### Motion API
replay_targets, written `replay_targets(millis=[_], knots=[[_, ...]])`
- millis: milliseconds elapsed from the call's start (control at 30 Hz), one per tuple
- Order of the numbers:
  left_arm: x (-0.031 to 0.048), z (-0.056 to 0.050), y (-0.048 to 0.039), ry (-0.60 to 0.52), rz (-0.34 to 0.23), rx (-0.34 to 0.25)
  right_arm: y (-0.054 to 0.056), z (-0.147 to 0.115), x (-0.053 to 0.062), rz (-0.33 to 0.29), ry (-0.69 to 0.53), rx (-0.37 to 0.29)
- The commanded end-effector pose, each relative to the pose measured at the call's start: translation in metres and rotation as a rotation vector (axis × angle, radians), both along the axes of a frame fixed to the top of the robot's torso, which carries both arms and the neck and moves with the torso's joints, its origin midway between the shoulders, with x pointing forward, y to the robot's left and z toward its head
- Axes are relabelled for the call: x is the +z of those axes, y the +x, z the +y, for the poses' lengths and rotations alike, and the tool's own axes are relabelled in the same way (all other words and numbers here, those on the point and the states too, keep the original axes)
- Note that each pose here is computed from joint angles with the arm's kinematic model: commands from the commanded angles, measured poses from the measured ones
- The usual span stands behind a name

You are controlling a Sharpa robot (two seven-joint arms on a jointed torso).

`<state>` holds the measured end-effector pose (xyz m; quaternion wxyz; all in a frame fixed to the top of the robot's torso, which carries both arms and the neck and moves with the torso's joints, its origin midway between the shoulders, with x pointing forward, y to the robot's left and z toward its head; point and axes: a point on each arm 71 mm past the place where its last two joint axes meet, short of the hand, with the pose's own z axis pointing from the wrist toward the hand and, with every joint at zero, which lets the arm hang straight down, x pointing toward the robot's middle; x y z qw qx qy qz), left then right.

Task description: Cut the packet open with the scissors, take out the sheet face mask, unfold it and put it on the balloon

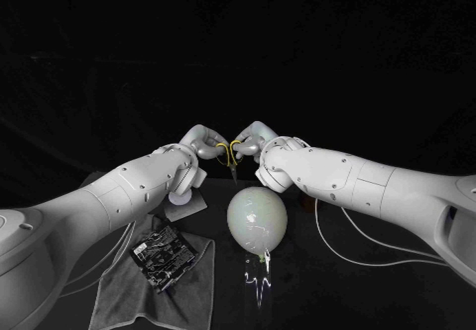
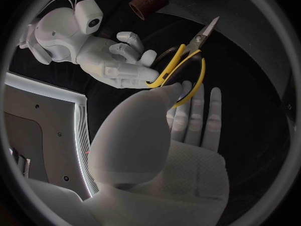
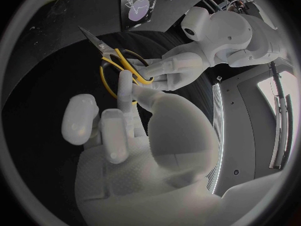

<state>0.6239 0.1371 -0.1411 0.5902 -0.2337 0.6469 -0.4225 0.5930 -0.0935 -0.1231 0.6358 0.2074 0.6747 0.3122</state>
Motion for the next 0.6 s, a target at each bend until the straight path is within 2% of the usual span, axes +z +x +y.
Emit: replay_targets(millis=[33, 267, 433, 600], knots=[[0.0041, -0.0094, -0.0017, -0.033, -0.004, -0.042, -0.002, 0.004, 0.002, -0.023, 0.013, 0.029], [0.0015, -0.0017, 0.0002, -0.06, 0.04, -0.032, -0.0004, -0.0042, 0.0016, -0.013, 0.036, 0.003], [-0.0018, -0.0019, 0.0003, -0.081, 0.096, -0.055, -0.0002, -0.0051, 0.0015, -0.011, 0.043, -0.002], [-0.0035, -0.0033, -0.0002, -0.094, 0.127, -0.076, -0.0006, -0.0038, 0.0014, -0.006, 0.045, 0.0]])
